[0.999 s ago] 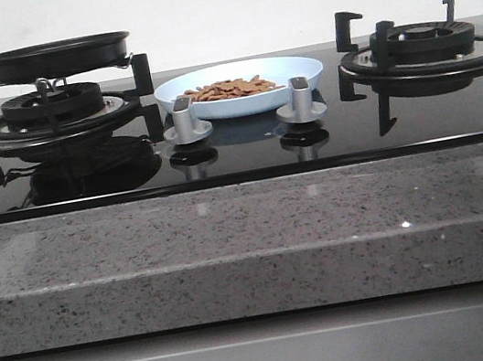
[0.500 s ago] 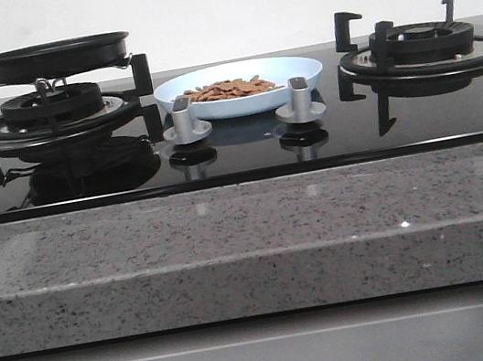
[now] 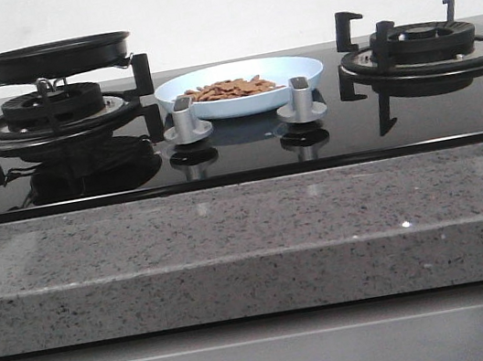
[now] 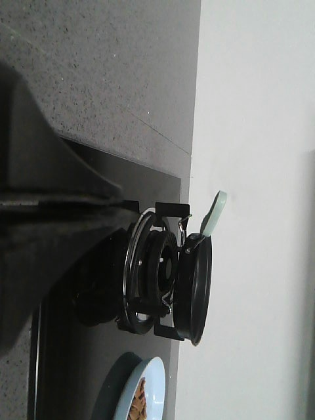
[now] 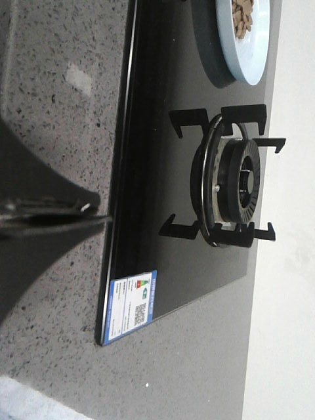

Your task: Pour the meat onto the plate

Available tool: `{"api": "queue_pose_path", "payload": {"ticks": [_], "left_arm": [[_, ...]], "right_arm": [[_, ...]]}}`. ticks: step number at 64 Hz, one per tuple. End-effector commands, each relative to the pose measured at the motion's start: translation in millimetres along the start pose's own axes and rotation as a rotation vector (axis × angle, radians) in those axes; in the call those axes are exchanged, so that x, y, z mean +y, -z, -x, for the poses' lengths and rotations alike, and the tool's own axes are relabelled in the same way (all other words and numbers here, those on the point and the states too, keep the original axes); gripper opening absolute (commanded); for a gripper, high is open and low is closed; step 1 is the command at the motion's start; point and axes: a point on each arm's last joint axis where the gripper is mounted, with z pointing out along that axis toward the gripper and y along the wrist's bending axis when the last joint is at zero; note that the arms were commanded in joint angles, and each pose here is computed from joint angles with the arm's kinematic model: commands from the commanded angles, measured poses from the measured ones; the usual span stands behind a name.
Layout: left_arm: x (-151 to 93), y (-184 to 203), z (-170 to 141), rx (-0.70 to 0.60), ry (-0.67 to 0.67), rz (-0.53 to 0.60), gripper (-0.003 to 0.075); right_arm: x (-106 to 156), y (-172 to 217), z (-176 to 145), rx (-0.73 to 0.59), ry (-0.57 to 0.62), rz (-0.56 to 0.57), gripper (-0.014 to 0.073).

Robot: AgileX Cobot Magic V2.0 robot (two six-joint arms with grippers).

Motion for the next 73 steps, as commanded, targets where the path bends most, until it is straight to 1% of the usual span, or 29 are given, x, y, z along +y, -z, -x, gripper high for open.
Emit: {"api": "queue_pose_path", "payload": {"ticks": [1, 8, 15, 73], "left_arm": [[0.2, 1.5, 5.8, -0.09, 0.003, -0.002, -0.002], [0.2, 1.5, 5.8, -0.09, 0.003, -0.002, -0.002], [0.2, 1.5, 5.8, -0.09, 0.003, -0.002, -0.002], [0.2, 1.5, 5.8, -0.09, 0.003, -0.002, -0.002]], "right_arm": [[-2.1, 2.3, 12.3, -0.128, 0.002, -0.026, -0.0069], [-2.8, 2.9, 16.5, -0.175, -0.043, -0.03, -0.0069], [-2.9, 3.6, 20.0, -0.214, -0.05, -0.03, -0.0069], [-2.9, 3.6, 20.0, -0.214, -0.05, -0.03, -0.0069]]}}
